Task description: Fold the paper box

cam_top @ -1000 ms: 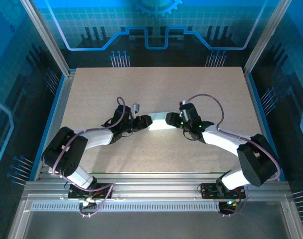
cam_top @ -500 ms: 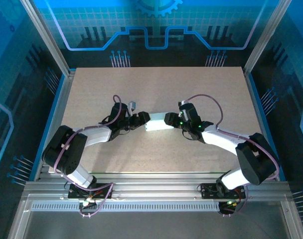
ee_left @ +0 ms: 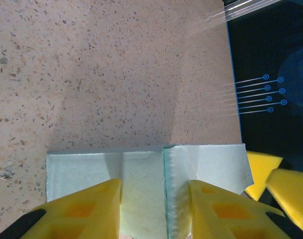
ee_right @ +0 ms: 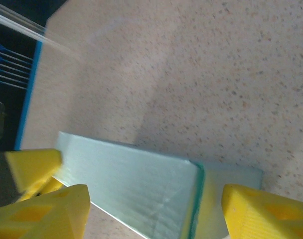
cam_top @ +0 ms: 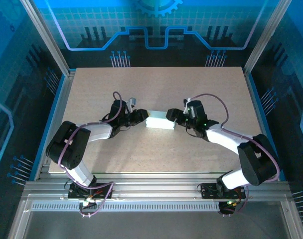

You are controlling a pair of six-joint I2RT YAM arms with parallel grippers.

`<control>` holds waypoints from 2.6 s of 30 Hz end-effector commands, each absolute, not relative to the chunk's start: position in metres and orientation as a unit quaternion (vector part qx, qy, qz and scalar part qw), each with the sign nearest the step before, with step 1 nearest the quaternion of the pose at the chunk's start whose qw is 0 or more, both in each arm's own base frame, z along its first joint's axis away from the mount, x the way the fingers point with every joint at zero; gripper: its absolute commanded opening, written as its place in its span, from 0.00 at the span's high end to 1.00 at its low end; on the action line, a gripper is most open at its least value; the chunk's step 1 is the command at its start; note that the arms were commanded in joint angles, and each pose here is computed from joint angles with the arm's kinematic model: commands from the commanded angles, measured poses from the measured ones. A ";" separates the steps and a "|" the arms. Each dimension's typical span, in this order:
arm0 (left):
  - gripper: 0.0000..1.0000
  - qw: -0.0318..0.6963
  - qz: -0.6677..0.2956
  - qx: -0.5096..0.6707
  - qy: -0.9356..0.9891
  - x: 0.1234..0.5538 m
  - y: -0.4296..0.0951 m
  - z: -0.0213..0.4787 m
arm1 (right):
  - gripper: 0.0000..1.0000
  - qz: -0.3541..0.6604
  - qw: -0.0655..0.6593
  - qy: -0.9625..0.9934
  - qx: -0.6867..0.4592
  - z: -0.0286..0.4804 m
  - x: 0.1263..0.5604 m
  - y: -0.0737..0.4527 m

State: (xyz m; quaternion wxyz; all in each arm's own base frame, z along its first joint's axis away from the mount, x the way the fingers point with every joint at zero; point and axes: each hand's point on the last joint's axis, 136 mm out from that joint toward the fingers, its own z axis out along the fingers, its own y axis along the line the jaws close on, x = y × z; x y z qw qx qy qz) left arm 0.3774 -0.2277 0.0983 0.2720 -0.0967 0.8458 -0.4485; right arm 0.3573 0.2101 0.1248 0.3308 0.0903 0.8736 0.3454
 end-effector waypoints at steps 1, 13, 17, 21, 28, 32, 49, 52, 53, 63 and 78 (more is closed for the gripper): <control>0.63 0.195 -0.383 -0.126 0.894 0.351 -0.211 0.036 | 0.28 0.404 0.334 0.845 0.104 0.144 0.361 0.211; 0.63 0.185 -0.381 -0.129 0.896 0.352 -0.213 0.029 | 0.71 0.354 0.281 0.876 0.170 0.064 0.332 0.177; 0.63 0.182 -0.382 -0.132 0.896 0.352 -0.213 0.026 | 0.89 0.346 0.266 0.881 0.182 0.043 0.322 0.170; 0.61 0.189 -0.394 -0.119 0.892 0.353 -0.217 0.032 | 0.99 0.355 0.260 0.880 0.178 0.041 0.320 0.173; 0.49 0.205 -0.403 -0.104 0.886 0.359 -0.221 0.056 | 0.64 0.364 0.295 0.871 0.150 0.083 0.336 0.179; 0.33 0.223 -0.412 -0.094 0.878 0.364 -0.223 0.079 | 0.46 0.367 0.321 0.862 0.139 0.113 0.346 0.178; 0.01 0.340 -0.391 -0.019 0.855 0.388 -0.218 0.167 | 0.27 0.311 0.355 0.882 0.014 0.168 0.367 0.176; 0.01 0.354 -0.368 -0.012 0.860 0.381 -0.208 0.162 | 0.23 0.268 0.353 0.873 -0.202 0.181 0.360 0.209; 0.01 0.356 -0.363 -0.016 0.861 0.379 -0.202 0.160 | 0.21 0.245 0.342 0.866 -0.269 0.178 0.353 0.217; 0.01 0.372 -0.349 -0.109 0.853 0.350 -0.122 0.149 | 0.08 0.146 0.231 0.783 -0.559 0.153 0.344 0.258; 0.01 0.367 -0.345 -0.120 0.856 0.345 -0.112 0.143 | 0.34 0.103 0.162 0.769 -0.610 0.118 0.355 0.270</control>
